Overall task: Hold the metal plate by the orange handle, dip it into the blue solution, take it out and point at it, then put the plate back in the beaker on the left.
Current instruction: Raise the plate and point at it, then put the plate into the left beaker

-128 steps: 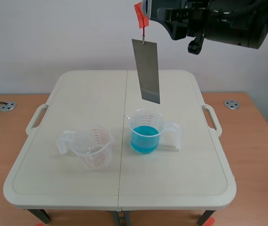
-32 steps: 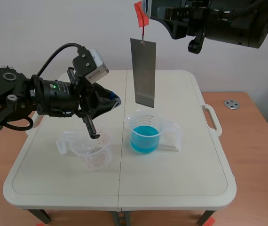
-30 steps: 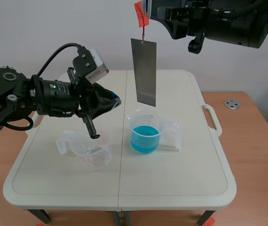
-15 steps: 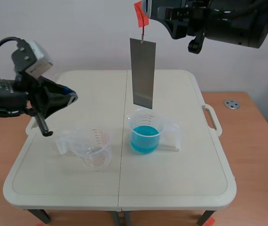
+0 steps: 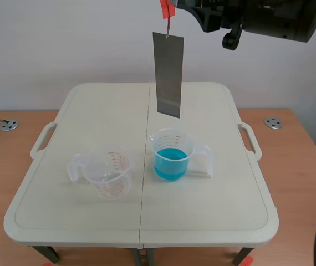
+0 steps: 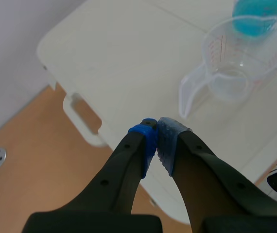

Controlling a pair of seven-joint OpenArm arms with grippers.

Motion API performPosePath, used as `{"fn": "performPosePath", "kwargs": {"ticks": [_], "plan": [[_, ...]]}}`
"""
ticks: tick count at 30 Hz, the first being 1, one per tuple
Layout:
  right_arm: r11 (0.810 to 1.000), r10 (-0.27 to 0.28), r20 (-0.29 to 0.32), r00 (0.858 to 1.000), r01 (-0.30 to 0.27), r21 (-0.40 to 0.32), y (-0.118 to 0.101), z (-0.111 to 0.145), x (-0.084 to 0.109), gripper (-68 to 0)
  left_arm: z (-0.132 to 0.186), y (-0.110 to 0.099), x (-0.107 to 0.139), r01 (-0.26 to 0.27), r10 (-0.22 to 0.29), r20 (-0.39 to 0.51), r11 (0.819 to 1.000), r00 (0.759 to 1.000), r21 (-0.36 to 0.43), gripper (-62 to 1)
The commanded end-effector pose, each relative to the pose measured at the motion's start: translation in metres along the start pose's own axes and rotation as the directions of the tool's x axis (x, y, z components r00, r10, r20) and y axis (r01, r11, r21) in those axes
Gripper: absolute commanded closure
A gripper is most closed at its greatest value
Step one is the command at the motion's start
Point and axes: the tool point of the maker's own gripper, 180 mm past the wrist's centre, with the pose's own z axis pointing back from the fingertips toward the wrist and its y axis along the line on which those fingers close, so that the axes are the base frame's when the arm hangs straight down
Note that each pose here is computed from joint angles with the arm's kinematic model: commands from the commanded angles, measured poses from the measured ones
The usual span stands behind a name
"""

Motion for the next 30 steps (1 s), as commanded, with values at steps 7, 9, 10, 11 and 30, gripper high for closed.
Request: {"fn": "performPosePath", "kwargs": {"ticks": [7, 9, 10, 11, 30], "plan": [[0.996, 0.047, 0.059, 0.997, -0.052, 0.079, 0.021, -0.010, 0.022, -1.5, 0.051, -0.012, -0.032, -0.099, 0.104, -0.063, 0.991, 0.993, 0.085, -1.5], [0.994, 0.044, 0.061, 0.997, -0.050, 0.095, 0.026, -0.012, 0.022, -1.5, 0.065, -0.016, -0.045, -0.130, 0.141, -0.096, 0.985, 0.985, 0.116, -1.5], [0.993, 0.045, 0.060, 0.997, -0.051, 0.102, 0.028, -0.013, 0.022, -1.5, 0.072, -0.019, -0.052, -0.142, 0.157, -0.117, 0.982, 0.981, 0.128, -1.5], [0.993, 0.044, 0.060, 0.997, -0.050, 0.110, 0.030, -0.014, 0.022, -1.5, 0.079, -0.023, -0.058, -0.152, 0.171, -0.137, 0.979, 0.976, 0.139, -1.5], [0.965, 0.043, 0.062, 0.997, -0.057, 0.254, 0.076, -0.033, 0.018, -1.5, 0.141, -0.112, -0.126, -0.299, 0.350, -0.378, 0.935, 0.857, 0.190, -1.5]]}}
